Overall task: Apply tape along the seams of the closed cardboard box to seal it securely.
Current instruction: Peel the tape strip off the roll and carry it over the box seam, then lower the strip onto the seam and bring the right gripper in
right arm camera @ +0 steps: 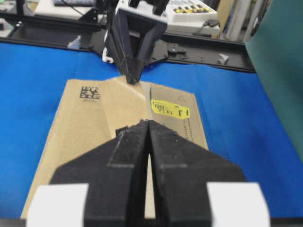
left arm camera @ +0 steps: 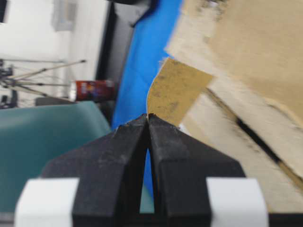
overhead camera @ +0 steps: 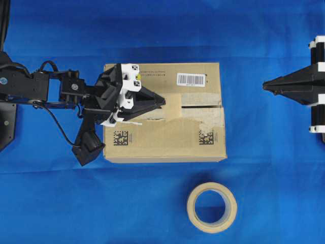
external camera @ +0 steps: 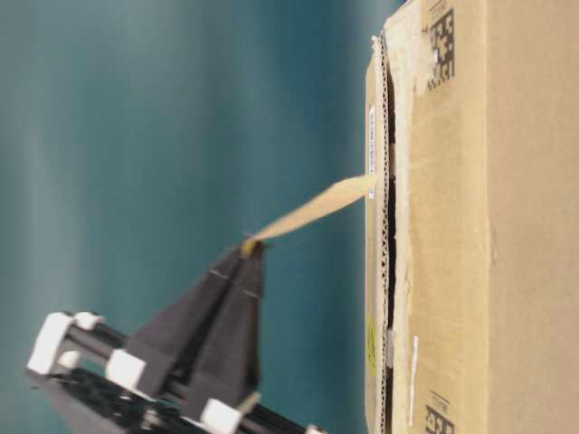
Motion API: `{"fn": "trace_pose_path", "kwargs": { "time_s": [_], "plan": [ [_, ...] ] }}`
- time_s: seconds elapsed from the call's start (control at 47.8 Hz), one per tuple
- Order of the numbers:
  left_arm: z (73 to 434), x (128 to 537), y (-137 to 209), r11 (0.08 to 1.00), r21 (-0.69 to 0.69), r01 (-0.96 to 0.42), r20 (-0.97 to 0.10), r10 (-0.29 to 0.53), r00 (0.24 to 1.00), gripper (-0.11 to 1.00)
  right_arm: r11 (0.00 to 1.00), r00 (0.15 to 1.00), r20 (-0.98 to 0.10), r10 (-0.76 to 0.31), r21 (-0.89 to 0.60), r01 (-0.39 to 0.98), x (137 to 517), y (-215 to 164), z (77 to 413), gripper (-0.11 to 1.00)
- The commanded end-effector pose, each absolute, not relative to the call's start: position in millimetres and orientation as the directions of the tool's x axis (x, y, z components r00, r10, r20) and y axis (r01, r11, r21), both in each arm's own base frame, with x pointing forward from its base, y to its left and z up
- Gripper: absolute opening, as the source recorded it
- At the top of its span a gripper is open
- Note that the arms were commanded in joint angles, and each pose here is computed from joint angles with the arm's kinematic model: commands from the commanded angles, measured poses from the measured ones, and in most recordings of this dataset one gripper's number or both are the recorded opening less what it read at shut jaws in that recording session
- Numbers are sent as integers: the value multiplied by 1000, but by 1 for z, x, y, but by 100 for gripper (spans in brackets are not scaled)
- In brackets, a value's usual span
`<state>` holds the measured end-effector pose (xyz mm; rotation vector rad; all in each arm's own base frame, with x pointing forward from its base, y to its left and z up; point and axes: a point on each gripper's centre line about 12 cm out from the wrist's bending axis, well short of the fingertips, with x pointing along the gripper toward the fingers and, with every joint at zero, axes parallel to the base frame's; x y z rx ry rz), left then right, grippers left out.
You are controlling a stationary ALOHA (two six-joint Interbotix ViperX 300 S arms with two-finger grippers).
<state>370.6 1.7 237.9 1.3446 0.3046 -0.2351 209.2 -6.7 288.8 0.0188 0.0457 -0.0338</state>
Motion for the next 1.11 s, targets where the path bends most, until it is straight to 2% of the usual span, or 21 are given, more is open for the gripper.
{"fn": "trace_pose_path", "kwargs": {
  "time_s": [0.0, 0.502, 0.982, 1.024, 1.087],
  "plan": [
    [236, 371, 3, 217, 913, 345, -356, 12, 935, 0, 999, 999, -23, -37, 17, 37, 212, -7, 299, 1],
    [209, 362, 13, 227, 856, 463, -482, 32, 875, 0, 999, 998, -49, -38, 24, 39, 220, -8, 289, 2],
    [207, 364, 15, 213, 848, 486, -504, 36, 863, 0, 998, 998, -34, -44, 47, 46, 238, -9, 283, 3],
    [207, 364, 15, 213, 848, 486, -504, 36, 863, 0, 998, 998, -37, -46, 51, 48, 242, -9, 282, 7],
    [207, 364, 15, 213, 848, 486, -504, 36, 863, 0, 997, 998, -45, -47, 53, 50, 250, -10, 280, 26]
  ]
}}
